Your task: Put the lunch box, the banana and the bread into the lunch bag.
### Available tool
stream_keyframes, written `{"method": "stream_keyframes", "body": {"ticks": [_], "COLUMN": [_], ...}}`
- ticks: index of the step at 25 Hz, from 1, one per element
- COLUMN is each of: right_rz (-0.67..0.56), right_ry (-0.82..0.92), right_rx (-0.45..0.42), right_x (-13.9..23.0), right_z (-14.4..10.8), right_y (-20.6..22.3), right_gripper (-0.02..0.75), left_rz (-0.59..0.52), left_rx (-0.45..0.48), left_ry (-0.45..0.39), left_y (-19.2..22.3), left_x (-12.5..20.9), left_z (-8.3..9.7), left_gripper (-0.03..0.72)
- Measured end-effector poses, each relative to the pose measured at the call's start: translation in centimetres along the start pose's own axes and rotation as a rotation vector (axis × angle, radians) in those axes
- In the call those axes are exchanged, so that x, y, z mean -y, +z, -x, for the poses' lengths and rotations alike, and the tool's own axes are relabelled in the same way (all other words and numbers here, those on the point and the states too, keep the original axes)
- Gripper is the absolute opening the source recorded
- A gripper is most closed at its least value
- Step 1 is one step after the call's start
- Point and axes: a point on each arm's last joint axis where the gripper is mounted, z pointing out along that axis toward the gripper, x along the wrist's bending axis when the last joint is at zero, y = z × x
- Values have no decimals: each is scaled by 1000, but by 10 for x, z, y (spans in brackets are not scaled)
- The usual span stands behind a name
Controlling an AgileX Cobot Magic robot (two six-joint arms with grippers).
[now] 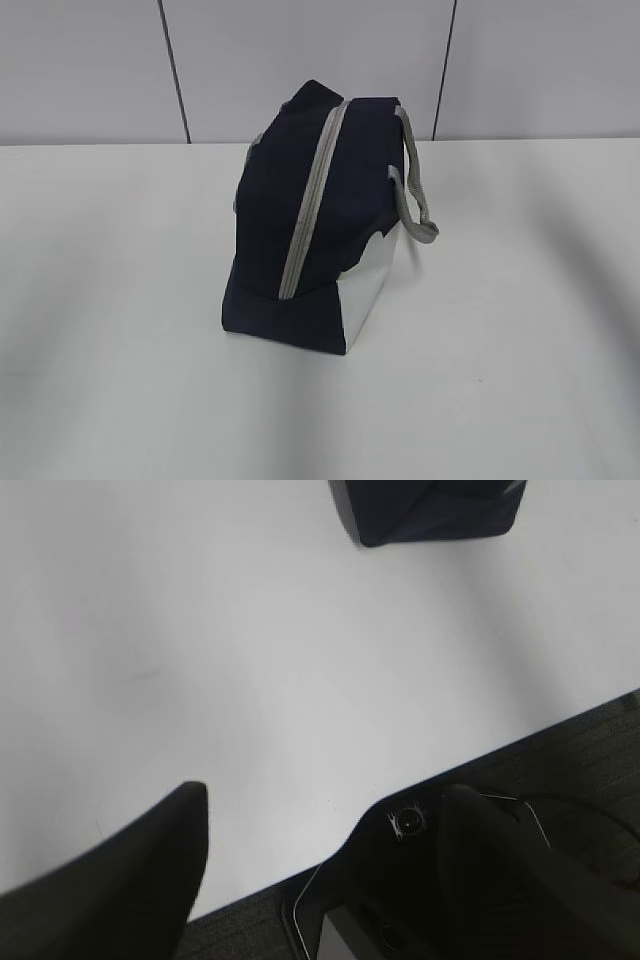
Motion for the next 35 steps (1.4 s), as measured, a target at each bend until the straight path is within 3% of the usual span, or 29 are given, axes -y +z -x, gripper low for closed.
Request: {"method": "stream_keyframes", "body": {"ticks": [7,15,26,29,35], "right_rz": [19,-5,-104,-129,-143], "right_ry": [-7,13,-193,-268,-340], "right_rx": [27,310,549,565,495], "right_x": [0,56,125,138,154], "right_z": [-13,-6,-34,-47,-75], "right_y": [-16,-37,-65,-69,-72], "right_gripper": [421,422,421,421,421], "left_rz": [34,130,251,251,256], "left_rx": [-2,-7,-77,-77,-77], "left_ry": [-32,-37,-17,-17,-18], "left_y": [-3,-2,-10,-10,-10], "left_x": [50,97,124,125,124], "left_z": [4,8,5,5,5], "left_gripper": [486,486,454,422,361]}}
